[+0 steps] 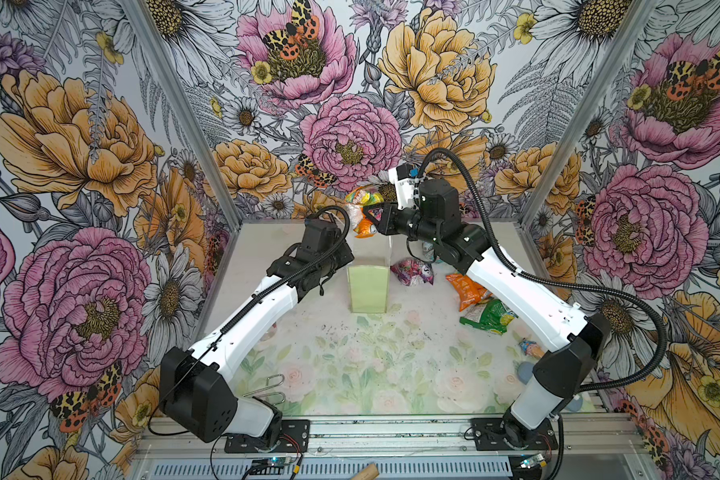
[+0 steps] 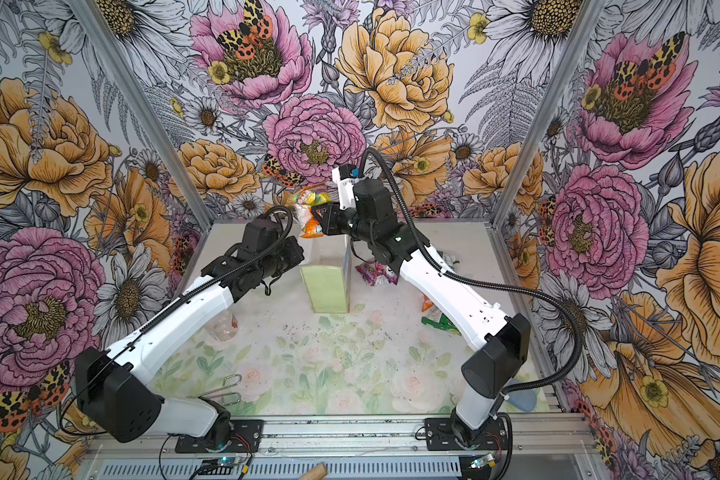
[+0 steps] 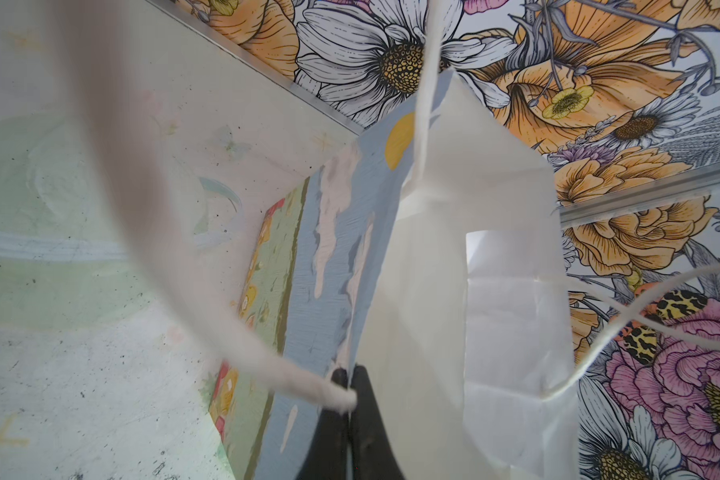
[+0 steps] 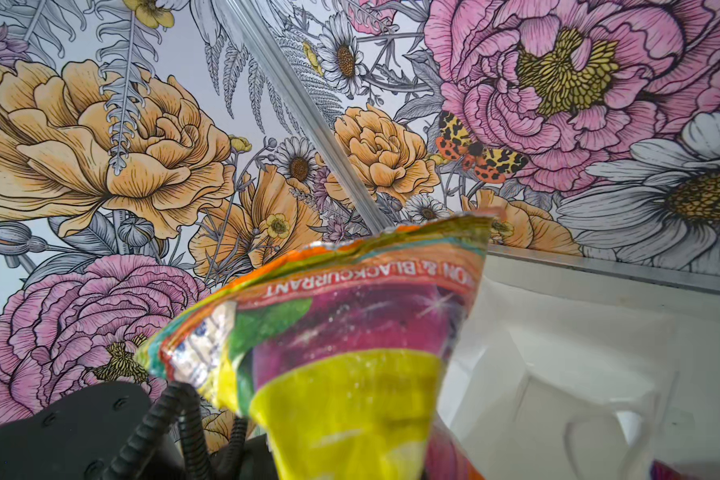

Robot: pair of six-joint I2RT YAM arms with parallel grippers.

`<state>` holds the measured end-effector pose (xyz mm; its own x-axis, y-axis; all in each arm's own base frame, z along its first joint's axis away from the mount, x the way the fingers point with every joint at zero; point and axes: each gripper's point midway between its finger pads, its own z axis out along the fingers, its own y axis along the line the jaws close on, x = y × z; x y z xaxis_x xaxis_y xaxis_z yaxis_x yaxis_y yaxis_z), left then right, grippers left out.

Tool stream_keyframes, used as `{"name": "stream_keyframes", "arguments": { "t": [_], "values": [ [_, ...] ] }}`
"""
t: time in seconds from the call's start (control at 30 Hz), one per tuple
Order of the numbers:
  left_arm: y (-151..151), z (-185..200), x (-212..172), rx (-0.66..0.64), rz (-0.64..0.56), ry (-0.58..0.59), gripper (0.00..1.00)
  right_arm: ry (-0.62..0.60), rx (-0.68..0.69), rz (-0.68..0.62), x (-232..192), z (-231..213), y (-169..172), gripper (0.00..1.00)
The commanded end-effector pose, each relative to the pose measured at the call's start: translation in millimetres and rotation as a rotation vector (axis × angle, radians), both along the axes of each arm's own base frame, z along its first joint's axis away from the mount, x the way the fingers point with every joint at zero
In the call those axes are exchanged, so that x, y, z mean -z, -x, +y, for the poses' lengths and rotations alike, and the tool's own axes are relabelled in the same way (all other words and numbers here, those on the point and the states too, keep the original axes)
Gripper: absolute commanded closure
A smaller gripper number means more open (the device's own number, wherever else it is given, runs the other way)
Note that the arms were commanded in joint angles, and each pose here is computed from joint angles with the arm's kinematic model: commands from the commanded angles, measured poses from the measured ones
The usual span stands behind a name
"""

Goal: Place the snacks into the paper bag

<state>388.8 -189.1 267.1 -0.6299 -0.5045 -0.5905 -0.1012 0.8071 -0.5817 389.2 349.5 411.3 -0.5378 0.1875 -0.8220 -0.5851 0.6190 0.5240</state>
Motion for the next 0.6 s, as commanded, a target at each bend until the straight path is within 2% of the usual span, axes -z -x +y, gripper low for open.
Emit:
{"name": "stream_keyframes", "arguments": {
  "t": [0.0,0.57],
  "values": [
    [-1,-1,1,-0.014,-0.012,-0.003,1.0,-0.066,0.039,-0.064,-28,-5,-5,1.0],
    [0,-2,3,-0.015,-0.006,0.001,1.0,0.031,0.099,0.073,35,-2,-14,1.0]
  ]
}}
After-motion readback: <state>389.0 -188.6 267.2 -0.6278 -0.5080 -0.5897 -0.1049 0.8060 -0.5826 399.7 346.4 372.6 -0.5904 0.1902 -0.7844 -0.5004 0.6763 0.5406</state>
